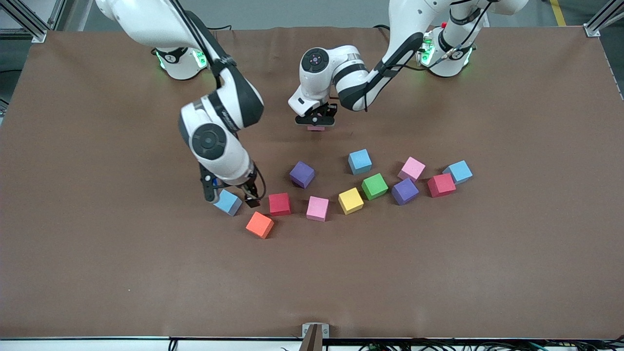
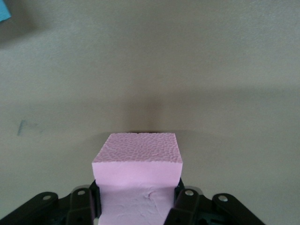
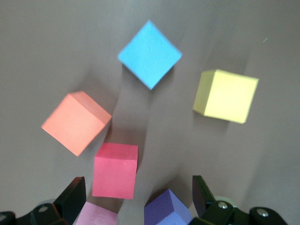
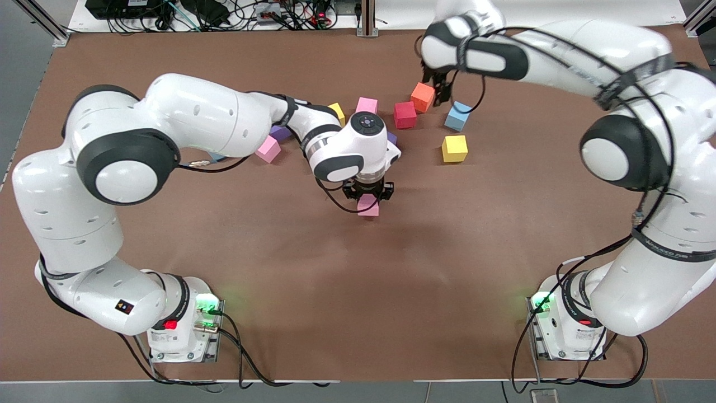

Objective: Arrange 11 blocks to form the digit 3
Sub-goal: 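Carry the pink cube with the left gripper while the right gripper grasps the red cube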

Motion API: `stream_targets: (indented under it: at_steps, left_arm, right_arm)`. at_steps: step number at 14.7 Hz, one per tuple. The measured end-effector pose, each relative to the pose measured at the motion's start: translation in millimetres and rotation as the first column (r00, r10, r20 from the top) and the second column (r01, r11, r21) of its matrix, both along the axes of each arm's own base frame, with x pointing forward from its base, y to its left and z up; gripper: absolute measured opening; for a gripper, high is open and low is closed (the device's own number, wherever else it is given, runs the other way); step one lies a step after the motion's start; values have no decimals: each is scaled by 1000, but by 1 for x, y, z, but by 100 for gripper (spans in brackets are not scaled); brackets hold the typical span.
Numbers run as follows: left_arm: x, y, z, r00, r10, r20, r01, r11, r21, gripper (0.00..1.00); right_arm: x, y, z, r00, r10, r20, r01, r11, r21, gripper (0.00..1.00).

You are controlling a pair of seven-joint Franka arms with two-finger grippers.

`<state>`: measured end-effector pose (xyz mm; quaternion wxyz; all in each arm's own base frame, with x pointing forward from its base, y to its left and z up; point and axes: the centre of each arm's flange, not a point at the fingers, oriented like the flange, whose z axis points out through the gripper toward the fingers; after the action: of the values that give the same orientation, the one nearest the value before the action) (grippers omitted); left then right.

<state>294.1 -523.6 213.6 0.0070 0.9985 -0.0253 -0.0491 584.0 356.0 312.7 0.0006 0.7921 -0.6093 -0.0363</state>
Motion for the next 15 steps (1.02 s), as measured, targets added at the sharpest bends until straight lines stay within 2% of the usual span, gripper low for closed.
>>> stream_targets:
  at_steps: [5,15]
  left_arm:
    - [-4,-10,-10,1000,-5,19,5,1000,17,54]
    - [2,-16,-15,1000,23,13,-23,1000,3,54]
  right_arm:
    - [-5,35,-49,999,-44,18,44,999,1,100]
    - [4,39,-83,993,-99,70,98,995,26,100]
